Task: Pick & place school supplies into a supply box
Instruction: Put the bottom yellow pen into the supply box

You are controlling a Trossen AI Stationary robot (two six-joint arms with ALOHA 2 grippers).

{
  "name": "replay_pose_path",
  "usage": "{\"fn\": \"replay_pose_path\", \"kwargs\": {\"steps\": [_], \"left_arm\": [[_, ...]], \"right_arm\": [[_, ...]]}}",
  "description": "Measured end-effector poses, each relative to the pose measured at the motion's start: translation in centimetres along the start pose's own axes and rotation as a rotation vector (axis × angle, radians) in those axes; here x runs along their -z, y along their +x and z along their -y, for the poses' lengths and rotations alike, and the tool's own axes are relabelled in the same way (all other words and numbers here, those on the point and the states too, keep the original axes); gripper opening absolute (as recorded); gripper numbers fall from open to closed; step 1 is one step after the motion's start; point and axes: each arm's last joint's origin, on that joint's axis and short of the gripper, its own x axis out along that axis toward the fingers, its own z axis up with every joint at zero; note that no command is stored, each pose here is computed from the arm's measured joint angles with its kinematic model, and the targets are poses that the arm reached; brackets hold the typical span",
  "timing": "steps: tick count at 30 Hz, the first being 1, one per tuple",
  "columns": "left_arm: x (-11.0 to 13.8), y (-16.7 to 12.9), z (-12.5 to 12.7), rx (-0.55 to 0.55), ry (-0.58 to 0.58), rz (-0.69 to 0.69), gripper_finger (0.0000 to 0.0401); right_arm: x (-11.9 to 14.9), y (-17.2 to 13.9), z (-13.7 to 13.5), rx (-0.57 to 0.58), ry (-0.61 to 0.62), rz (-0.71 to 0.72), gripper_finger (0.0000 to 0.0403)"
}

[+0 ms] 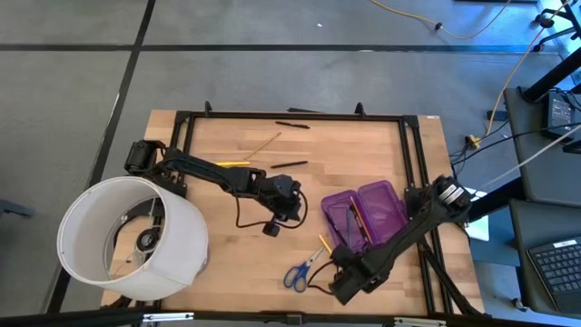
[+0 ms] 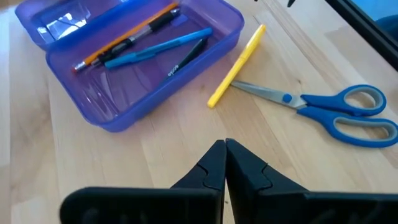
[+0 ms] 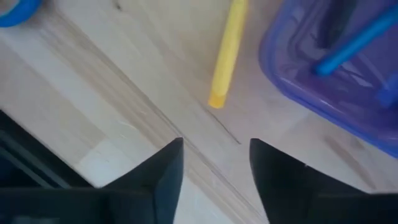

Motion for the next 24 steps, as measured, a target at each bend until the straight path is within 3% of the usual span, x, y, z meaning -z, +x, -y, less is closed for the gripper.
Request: {"fn": "replay_pose_path", "kwargs": {"steps": [8,24], "left_arm": [[0.1,0.0,0.0,0.003,-0.003,-0.014,0.0002],[0.3,0.0,0.1,0.008,-0.007,-0.032,0.0005]], "right_arm": [[-0.1,0.2,-0.3,-0.017,0.001,0.042,0.0245],[-0.3,1.9,-0.6,0.017,-0.001,0.084,0.0226]]}}
